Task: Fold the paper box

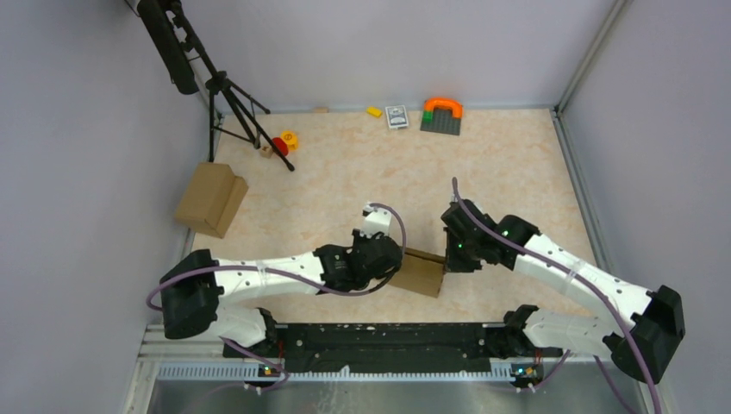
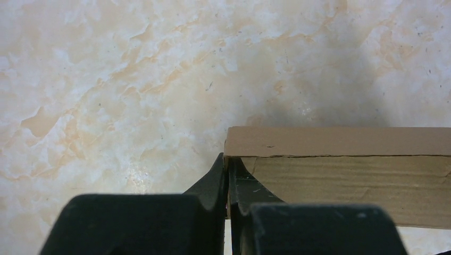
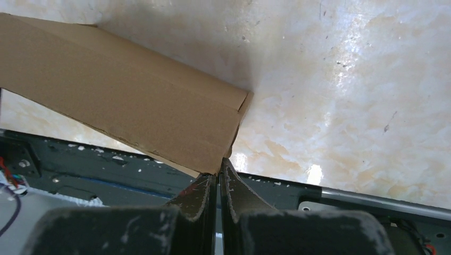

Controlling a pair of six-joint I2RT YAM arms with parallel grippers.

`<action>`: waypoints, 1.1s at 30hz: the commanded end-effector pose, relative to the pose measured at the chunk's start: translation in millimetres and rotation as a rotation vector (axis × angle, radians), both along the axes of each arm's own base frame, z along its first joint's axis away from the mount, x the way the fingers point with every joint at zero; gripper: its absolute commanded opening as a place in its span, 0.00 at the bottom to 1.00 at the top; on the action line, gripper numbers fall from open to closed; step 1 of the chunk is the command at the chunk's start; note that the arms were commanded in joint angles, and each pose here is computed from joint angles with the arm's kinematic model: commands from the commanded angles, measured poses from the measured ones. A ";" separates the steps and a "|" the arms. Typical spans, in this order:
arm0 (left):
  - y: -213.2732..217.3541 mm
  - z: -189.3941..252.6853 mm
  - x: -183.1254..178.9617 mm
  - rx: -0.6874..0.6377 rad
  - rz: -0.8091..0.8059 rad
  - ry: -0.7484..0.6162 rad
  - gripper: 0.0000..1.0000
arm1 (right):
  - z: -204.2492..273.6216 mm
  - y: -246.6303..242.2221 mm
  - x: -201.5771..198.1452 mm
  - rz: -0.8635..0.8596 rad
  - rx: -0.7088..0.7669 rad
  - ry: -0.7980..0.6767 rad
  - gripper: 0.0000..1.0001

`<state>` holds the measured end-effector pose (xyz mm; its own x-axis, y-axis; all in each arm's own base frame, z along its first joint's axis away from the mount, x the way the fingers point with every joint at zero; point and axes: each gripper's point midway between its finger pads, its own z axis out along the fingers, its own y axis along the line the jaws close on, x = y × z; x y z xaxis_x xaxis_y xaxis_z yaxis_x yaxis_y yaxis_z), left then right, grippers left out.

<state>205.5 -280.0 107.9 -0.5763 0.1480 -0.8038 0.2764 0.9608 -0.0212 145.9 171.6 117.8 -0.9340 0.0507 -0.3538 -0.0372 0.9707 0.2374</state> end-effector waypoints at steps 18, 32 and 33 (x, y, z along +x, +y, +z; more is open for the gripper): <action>13.7 -5.3 -10.5 0.033 0.023 -0.064 0.00 | 38.9 24.4 17.1 -0.108 0.274 -0.081 0.00; 13.0 -4.9 -9.6 0.073 0.034 -0.074 0.00 | 23.6 13.6 5.1 -0.017 0.180 -0.033 0.00; 13.1 -4.8 -9.5 0.076 0.036 -0.075 0.00 | 23.2 10.3 4.1 -0.009 0.160 -0.031 0.00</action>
<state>198.1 -268.5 107.8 -0.5130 0.1559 -0.8441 0.2415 0.9699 0.0324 147.3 182.6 129.4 -0.9249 0.1700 -0.3400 0.0197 0.9147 0.4036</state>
